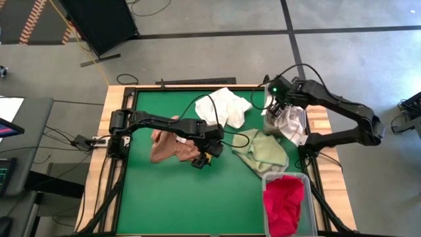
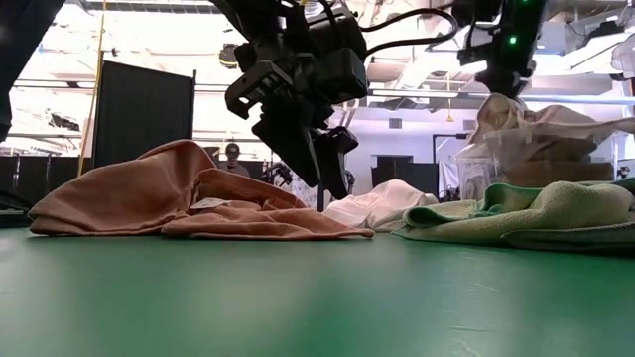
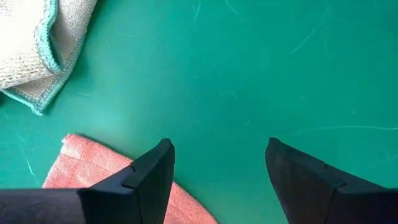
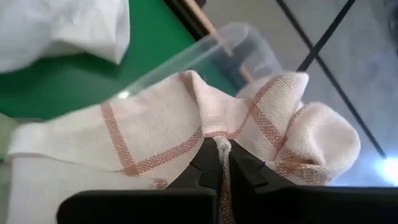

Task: Sort towels by color in basket
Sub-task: Put the patterned white towel into the top transparent bin

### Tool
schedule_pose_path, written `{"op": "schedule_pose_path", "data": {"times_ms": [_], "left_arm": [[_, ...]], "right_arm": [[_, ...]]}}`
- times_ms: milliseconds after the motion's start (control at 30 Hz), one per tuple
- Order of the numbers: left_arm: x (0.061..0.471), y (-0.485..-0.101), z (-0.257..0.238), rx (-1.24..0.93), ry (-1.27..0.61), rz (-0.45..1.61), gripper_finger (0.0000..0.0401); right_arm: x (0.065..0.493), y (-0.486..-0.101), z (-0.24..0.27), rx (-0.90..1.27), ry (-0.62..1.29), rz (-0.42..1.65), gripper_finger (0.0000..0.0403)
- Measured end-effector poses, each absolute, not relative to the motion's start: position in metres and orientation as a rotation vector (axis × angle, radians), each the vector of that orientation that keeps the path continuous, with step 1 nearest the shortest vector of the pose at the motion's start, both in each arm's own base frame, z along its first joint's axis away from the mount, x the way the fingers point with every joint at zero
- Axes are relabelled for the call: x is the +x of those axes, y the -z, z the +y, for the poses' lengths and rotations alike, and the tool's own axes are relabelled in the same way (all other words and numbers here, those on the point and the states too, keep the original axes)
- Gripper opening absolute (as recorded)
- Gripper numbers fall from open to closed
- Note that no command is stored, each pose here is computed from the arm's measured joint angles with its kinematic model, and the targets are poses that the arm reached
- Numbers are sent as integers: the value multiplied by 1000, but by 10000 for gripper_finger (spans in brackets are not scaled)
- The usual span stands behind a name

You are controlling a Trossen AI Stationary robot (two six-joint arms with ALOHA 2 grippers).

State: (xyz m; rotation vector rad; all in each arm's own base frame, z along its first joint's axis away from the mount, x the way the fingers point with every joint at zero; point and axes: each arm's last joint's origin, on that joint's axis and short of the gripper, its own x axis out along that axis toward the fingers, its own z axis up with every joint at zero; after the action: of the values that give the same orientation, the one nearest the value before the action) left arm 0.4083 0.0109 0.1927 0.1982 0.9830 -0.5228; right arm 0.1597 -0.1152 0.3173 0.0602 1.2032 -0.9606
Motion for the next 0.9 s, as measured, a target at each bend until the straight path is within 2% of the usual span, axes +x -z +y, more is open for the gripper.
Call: {"op": "schedule_pose_path", "data": {"times_ms": [333, 633, 900], "left_arm": [[408, -192, 11, 200, 526, 988, 240], [408, -192, 11, 199, 525, 988, 240], [408, -192, 11, 190, 520, 992, 240]], "right_arm": [[149, -263, -125, 207, 949, 1377, 35], [136, -217, -142, 335, 901, 1324, 36], [125, -198, -151, 415, 883, 1291, 36]]}}
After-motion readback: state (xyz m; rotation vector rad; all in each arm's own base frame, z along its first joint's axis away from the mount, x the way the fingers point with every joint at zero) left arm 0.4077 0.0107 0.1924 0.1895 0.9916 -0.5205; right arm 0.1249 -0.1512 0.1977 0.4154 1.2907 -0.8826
